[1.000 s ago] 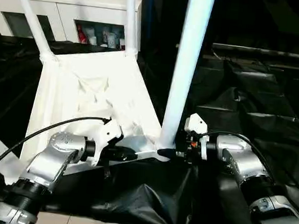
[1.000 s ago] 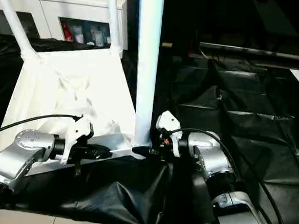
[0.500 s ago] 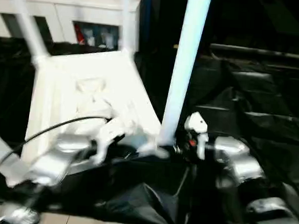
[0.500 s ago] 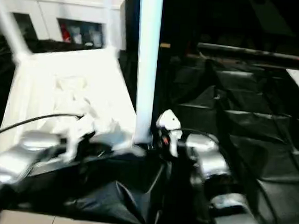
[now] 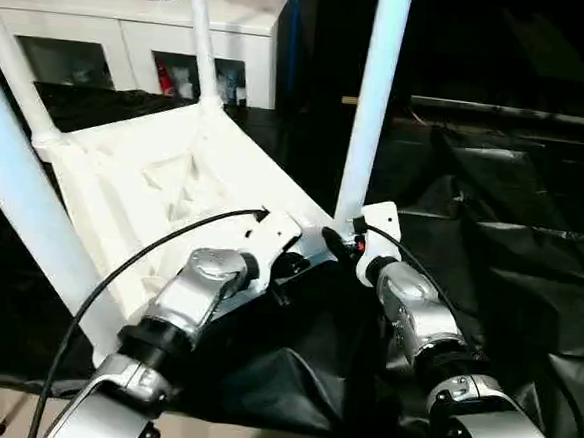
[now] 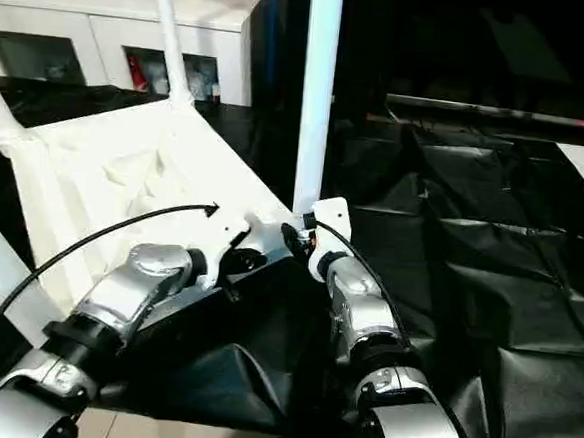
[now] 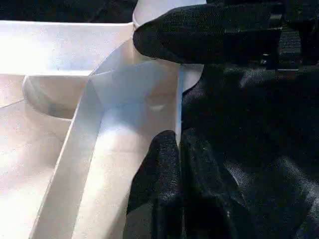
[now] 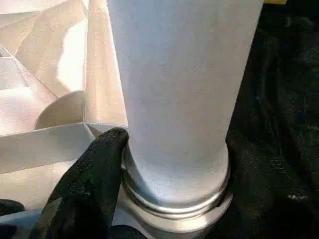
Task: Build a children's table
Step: Rotate leg to tighten
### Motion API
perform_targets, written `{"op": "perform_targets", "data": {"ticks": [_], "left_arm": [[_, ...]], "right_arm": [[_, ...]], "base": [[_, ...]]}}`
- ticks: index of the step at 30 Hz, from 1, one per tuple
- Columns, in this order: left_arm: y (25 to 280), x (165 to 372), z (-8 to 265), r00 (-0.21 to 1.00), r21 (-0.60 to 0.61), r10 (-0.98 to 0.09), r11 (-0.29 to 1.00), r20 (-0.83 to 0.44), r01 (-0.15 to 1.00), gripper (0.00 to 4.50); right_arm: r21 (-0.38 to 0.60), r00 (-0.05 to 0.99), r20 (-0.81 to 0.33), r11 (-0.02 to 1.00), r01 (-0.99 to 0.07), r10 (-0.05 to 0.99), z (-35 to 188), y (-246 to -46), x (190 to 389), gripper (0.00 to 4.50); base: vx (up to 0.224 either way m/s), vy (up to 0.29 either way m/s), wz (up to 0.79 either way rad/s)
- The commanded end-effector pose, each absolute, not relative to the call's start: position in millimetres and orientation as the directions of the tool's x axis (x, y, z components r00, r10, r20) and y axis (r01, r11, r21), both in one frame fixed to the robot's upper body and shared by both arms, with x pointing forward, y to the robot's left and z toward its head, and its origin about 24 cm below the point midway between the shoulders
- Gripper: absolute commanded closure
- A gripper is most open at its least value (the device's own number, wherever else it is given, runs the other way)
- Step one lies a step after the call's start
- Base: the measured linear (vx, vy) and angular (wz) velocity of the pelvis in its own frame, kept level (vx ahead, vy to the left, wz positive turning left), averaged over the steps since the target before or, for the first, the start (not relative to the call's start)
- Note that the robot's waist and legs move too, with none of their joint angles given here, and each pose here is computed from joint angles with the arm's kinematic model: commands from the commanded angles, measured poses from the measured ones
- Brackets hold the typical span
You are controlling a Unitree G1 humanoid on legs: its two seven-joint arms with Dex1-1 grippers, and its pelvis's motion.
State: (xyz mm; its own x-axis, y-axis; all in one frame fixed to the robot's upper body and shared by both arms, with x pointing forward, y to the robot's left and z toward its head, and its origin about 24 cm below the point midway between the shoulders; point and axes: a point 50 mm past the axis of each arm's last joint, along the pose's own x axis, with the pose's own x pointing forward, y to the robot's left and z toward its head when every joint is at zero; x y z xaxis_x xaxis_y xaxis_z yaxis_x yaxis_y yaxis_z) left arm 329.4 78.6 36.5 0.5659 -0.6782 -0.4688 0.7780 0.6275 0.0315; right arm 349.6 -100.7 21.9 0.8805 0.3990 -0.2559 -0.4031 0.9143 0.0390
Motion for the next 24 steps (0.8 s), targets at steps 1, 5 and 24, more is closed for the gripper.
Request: {"op": "perform_targets", "data": {"ticks": [1,5,24], "left_arm": [[65,324,25,0.537,0.013,-0.679,0.614,-0.501,0.789,4.50],[77,318,27,0.477,-0.041,-0.754,0.552,-0.451,0.833,4.50],[141,275,33,0.156,-0.201,-0.877,0.271,-0.455,0.941,4.50]], "right_arm": [[0.078,0.799,-0.212,0.825,-0.560,0.563,25,-59.7,341.1,1.21],[0.120,0.705,-0.126,0.716,-0.687,0.698,36,-72.2,339.9,0.89],[0.026,0.227,-0.289,0.245,-0.969,0.930,44,-130.7,313.1,0.65]], "base": [[0.000,0.000,0.00],[0.000,0.000,0.00],[0.000,0.000,0.00]]}}
